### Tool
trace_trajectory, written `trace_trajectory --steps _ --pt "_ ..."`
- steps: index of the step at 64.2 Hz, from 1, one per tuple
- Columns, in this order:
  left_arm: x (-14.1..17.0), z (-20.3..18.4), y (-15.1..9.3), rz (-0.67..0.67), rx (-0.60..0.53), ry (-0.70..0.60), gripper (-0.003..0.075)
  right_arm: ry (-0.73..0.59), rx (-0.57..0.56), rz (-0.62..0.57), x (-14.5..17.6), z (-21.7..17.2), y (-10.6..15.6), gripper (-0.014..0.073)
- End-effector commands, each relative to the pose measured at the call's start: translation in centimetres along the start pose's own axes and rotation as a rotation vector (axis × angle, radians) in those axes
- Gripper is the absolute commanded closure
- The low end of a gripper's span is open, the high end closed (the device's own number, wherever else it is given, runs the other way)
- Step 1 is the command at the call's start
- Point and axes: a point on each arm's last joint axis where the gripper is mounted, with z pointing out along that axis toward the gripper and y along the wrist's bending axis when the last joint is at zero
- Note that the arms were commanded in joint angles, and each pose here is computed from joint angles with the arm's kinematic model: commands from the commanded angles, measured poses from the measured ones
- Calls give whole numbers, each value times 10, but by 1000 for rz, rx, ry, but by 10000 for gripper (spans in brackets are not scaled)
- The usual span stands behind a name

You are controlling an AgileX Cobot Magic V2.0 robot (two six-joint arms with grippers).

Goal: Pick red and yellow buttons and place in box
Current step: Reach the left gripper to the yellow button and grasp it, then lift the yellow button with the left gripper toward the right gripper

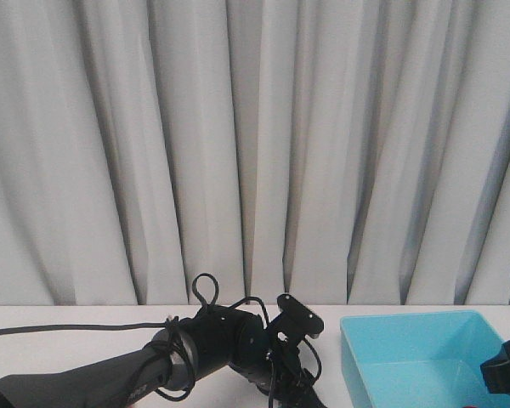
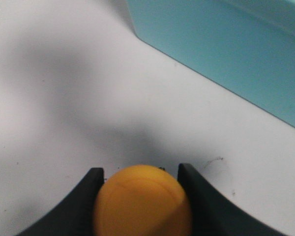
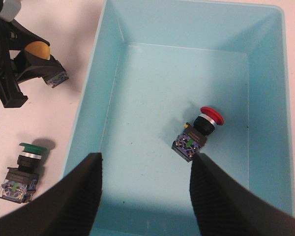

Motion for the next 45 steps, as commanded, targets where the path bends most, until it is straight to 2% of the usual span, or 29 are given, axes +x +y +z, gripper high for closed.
trace_trajectory --steps 1,10,17,37,45 --pt "-34 -37 0 -6 -21 -149 469 -91 17 4 -10 -12 0 202" --pt "-33 -37 0 -6 -19 -145 512 -91 17 4 -10 -12 0 202" --pt "-35 -43 -1 -11 -12 -135 515 -91 17 4 -10 -12 0 202" --pt "-56 -111 -8 10 9 -151 514 -91 17 4 -10 -12 0 202" --pt "-56 -139 -11 -7 20 -138 514 -91 17 4 -10 -12 0 202"
